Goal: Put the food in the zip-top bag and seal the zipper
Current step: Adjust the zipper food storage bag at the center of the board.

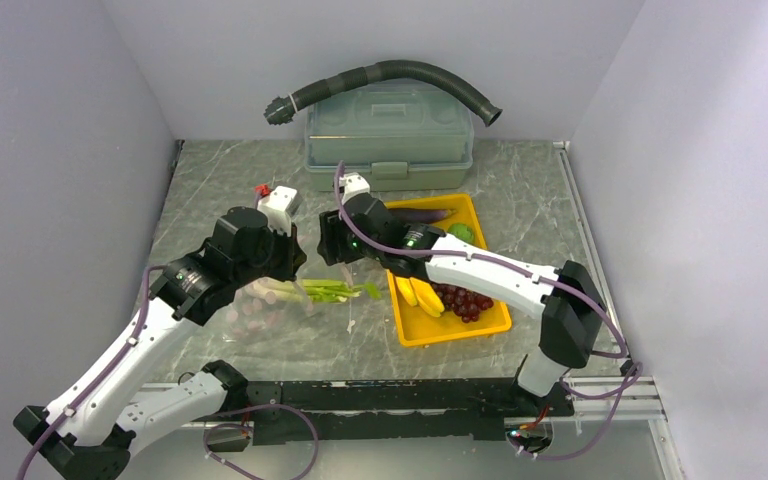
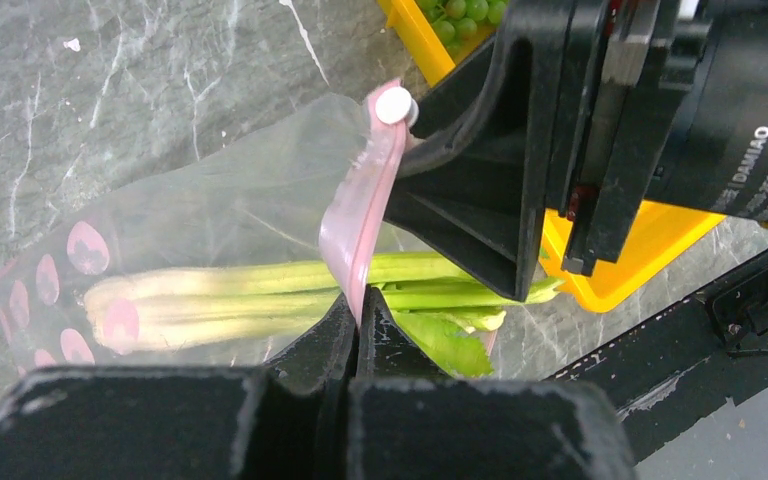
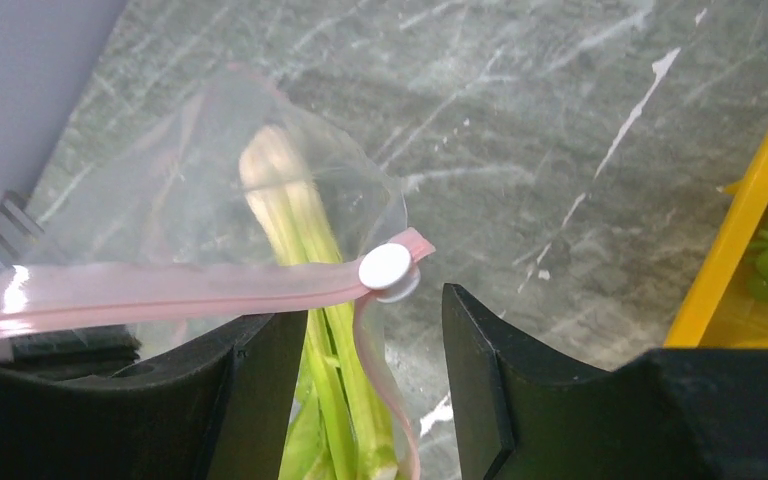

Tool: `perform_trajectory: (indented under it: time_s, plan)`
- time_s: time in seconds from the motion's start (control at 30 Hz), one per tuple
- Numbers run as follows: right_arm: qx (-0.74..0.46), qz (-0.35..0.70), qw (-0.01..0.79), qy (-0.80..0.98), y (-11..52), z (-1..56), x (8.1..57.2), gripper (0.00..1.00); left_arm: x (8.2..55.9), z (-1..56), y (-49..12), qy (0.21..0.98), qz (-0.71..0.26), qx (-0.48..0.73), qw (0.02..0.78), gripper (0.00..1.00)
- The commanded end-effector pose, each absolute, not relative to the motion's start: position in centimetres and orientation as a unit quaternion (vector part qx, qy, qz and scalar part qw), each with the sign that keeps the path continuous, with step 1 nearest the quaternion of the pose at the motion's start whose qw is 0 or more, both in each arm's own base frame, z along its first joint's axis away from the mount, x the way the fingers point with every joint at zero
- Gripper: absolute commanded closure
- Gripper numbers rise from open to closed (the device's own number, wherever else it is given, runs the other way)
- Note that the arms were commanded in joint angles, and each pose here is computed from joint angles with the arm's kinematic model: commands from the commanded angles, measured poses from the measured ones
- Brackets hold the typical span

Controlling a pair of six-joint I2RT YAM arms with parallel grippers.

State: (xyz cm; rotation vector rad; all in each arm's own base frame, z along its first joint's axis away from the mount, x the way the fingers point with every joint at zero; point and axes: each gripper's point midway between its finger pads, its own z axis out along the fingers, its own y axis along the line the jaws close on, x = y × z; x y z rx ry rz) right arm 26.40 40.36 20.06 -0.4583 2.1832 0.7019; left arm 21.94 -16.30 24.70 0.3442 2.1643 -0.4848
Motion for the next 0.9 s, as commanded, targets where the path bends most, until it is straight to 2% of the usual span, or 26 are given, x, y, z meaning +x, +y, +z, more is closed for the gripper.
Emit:
perform_trajectory:
  time_s: [0.0, 0.23, 0.5, 0.67, 0.73, 0.87]
  plan:
    - [-0.153, 0.327, 0.425, 0.830, 41.8, 22.3, 27.8, 0.45, 22.1, 25.8, -16.5, 0.855, -0.204, 0.145, 0.455, 1.00]
    - [-0.134, 0.331, 0.427, 0.831, 42.6, 21.9, 28.9, 0.48, 22.1, 25.8, -16.4, 0.855, -0.203, 0.144, 0.455, 1.00]
    - [-0.119, 0.338, 0.431, 0.828, 43.4, 20.8, 29.9, 0.59, 22.2, 25.7, -16.4, 0.856, -0.200, 0.143, 0.455, 1.00]
    - [-0.113, 0.343, 0.442, 0.822, 43.4, 21.1, 30.2, 0.86, 22.2, 25.7, -16.4, 0.856, -0.201, 0.144, 0.454, 1.00]
    - [-0.112, 0.342, 0.447, 0.819, 43.4, 21.5, 30.4, 0.99, 22.1, 25.7, -16.5, 0.856, -0.203, 0.145, 0.453, 1.00]
    - [-0.112, 0.343, 0.465, 0.808, 43.4, 23.2, 30.8, 1.00, 22.1, 25.7, -16.4, 0.856, -0.201, 0.145, 0.455, 1.00]
